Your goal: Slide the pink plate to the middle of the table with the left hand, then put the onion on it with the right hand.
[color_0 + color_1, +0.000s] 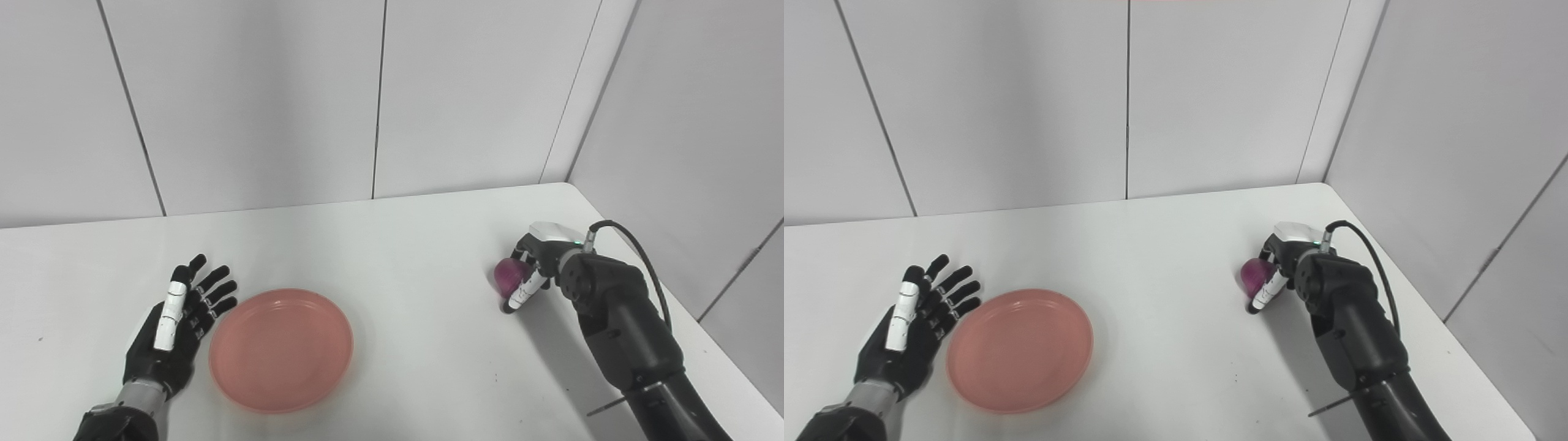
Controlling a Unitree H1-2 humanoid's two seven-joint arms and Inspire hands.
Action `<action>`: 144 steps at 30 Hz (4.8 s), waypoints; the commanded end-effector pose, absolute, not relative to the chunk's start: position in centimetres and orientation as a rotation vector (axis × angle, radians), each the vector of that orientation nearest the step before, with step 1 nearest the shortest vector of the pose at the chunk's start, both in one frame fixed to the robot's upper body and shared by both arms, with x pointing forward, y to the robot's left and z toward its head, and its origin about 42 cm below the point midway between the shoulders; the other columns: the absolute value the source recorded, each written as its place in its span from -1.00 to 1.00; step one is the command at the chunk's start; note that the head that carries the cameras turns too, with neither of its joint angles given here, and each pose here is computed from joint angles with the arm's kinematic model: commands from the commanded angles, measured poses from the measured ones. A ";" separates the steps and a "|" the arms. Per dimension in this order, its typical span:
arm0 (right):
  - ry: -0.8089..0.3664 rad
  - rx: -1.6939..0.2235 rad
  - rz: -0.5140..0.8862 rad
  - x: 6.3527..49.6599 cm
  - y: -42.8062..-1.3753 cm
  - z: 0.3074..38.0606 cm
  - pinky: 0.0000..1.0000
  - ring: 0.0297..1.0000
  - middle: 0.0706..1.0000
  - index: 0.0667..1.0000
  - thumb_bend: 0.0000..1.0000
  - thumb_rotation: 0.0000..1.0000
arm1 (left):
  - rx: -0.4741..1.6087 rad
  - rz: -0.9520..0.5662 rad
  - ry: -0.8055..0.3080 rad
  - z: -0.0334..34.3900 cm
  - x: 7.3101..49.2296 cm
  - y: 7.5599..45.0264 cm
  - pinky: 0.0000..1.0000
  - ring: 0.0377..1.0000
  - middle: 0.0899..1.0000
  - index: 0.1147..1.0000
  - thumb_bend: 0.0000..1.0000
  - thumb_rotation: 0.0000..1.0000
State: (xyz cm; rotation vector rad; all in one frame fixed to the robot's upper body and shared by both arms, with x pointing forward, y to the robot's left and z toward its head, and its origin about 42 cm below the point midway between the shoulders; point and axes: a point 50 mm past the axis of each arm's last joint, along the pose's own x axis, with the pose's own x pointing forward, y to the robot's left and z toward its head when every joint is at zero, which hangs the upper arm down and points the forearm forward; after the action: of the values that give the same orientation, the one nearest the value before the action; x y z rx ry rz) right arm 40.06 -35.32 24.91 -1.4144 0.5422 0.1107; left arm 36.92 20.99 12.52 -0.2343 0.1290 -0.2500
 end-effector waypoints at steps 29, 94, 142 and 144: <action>-0.021 -1.538 0.268 39.9 -22.6 36.3 -0.41 -0.26 -0.06 0.27 0.63 -0.63 | -0.216 -0.237 0.236 10.9 35.2 18.2 0.65 0.70 0.77 0.95 0.72 0.71; -0.089 -1.607 0.722 39.9 -9.0 26.9 -0.47 -0.33 -0.16 0.26 0.67 -0.67 | -0.250 -0.220 0.235 11.3 34.7 14.1 0.80 0.77 0.81 1.00 0.66 0.78; -0.300 -0.839 0.271 38.9 -20.9 28.0 0.58 0.86 0.92 0.92 0.87 0.92 | -0.242 -0.221 0.227 11.5 35.1 14.7 0.81 0.78 0.83 1.00 0.73 0.74; -0.284 -0.747 0.240 38.9 -21.1 26.4 0.64 0.86 0.92 0.91 0.85 0.91 | -0.242 -0.217 0.219 11.5 35.1 14.8 0.79 0.76 0.81 0.99 0.73 0.73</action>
State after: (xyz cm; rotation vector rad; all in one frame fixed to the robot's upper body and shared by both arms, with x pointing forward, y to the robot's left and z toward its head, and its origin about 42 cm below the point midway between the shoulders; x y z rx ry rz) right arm 38.45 -21.57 24.04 -0.7772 -0.1465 0.2763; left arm 35.59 14.34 13.13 -0.2510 0.1384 -0.2379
